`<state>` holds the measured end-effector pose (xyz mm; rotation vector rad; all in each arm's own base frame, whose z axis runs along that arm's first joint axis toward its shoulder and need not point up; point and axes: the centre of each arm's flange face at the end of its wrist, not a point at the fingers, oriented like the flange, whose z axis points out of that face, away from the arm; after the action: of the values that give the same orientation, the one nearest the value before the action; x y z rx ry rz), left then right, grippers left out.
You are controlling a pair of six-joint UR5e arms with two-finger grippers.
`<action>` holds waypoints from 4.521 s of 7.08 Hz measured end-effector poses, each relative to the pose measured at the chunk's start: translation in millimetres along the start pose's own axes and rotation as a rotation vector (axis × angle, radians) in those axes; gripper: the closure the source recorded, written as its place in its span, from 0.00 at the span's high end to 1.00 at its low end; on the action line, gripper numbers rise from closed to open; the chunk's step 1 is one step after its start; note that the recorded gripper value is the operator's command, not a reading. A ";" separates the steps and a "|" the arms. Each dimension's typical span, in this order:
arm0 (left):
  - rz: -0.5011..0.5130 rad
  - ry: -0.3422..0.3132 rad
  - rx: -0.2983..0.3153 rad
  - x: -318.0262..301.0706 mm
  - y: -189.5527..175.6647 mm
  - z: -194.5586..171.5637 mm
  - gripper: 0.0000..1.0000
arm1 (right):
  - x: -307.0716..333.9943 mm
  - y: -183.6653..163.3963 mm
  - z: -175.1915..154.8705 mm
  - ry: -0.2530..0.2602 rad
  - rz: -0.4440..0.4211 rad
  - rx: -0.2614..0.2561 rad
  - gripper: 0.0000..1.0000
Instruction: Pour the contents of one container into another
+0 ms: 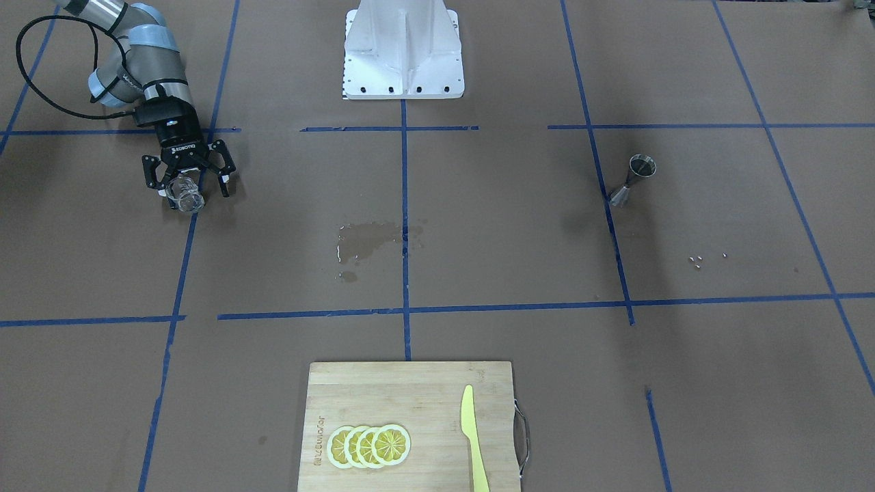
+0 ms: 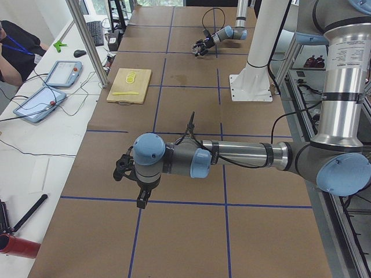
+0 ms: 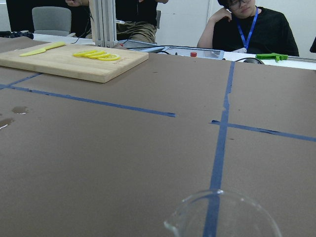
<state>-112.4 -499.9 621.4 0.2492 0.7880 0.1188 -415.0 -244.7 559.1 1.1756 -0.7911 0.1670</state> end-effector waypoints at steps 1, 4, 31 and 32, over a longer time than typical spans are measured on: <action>0.001 0.000 0.001 0.7 -0.3 -0.7 1.00 | 0.9 -2.4 -0.4 0.000 -0.001 0.002 1.00; 0.001 0.000 0.001 1.0 -0.4 -0.9 1.00 | 3.3 -8.3 -1.8 0.000 -0.029 0.006 1.00; 0.022 -0.003 0.020 9.9 -4.2 -9.8 1.00 | 453.9 -285.1 -2.8 0.062 0.203 -1.105 1.00; 0.022 0.000 0.020 10.4 -4.2 -10.0 1.00 | 459.3 -283.1 -8.4 0.078 0.205 -1.105 1.00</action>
<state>-112.2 -500.1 606.4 0.2768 0.7870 0.1314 65.4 -479.1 632.6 0.0450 -0.7611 -0.0648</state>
